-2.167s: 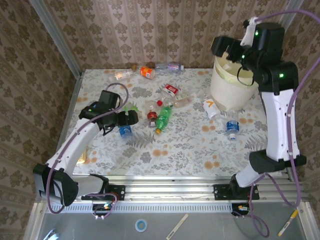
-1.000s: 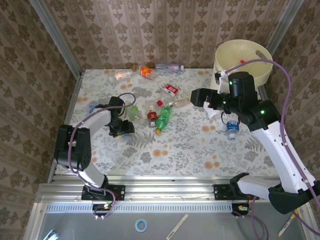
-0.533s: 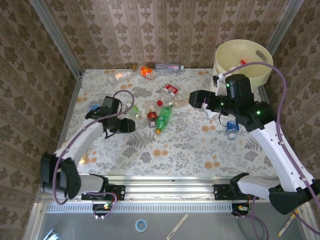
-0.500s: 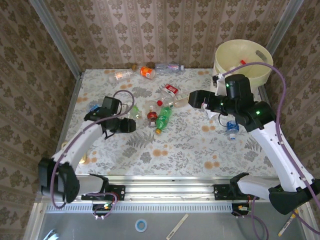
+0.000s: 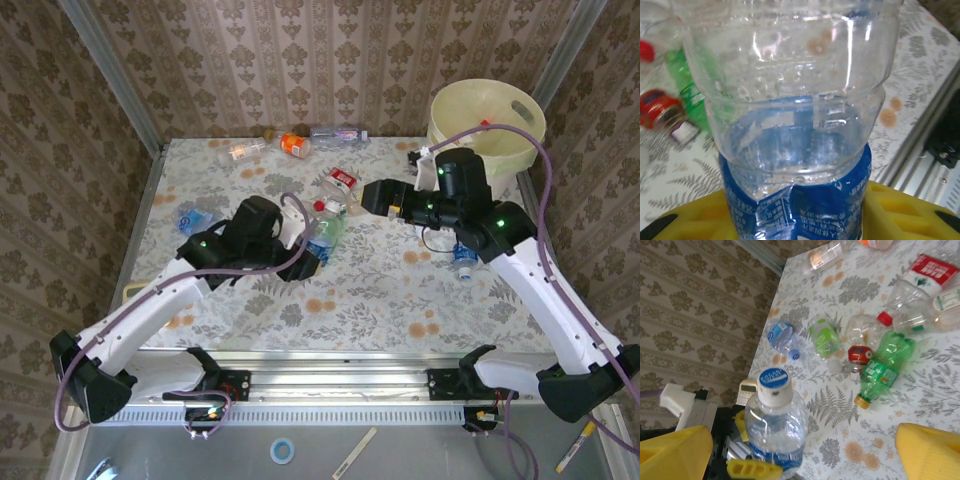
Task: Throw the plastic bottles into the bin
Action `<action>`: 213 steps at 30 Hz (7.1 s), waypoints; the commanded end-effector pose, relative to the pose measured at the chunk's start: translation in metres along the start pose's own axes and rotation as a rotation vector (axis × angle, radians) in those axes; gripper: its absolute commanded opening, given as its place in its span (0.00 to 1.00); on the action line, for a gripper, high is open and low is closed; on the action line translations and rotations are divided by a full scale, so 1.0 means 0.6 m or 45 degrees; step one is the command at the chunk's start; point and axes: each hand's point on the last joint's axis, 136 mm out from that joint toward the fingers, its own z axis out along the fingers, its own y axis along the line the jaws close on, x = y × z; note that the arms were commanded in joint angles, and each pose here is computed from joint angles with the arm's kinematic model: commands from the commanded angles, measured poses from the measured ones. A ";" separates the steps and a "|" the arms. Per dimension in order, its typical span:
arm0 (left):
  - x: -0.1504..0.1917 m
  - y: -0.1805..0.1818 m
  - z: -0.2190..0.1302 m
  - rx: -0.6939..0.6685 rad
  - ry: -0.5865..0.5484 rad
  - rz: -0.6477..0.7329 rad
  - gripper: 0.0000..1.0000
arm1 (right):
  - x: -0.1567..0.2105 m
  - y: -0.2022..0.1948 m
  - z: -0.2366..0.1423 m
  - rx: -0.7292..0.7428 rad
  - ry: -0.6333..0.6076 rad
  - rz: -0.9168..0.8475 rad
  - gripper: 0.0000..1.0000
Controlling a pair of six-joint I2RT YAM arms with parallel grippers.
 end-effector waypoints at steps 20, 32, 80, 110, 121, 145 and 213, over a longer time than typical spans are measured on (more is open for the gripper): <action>-0.042 -0.093 0.014 0.140 -0.046 0.269 0.44 | 0.050 0.018 0.039 -0.044 0.112 0.090 0.55; -0.049 -0.096 0.017 0.150 -0.057 0.291 0.44 | 0.064 0.010 0.041 -0.003 0.163 0.099 0.17; -0.071 0.066 -0.065 0.076 -0.512 -0.344 1.00 | -0.491 -0.077 -0.320 1.124 -1.097 -0.566 0.12; 0.073 0.193 0.190 -0.270 0.466 -0.585 0.77 | -0.269 -0.023 -0.211 0.433 -0.534 -0.291 1.00; 0.110 0.206 0.246 -0.325 0.641 -0.561 0.70 | -0.162 -0.034 -0.214 0.375 -0.433 -0.220 1.00; 0.146 0.207 0.285 -0.340 0.778 -0.508 0.36 | -0.120 -0.067 -0.194 0.383 -0.386 -0.157 1.00; -0.077 -0.092 0.101 0.088 -0.022 0.398 0.69 | 0.027 -0.071 -0.011 0.176 0.113 0.275 0.26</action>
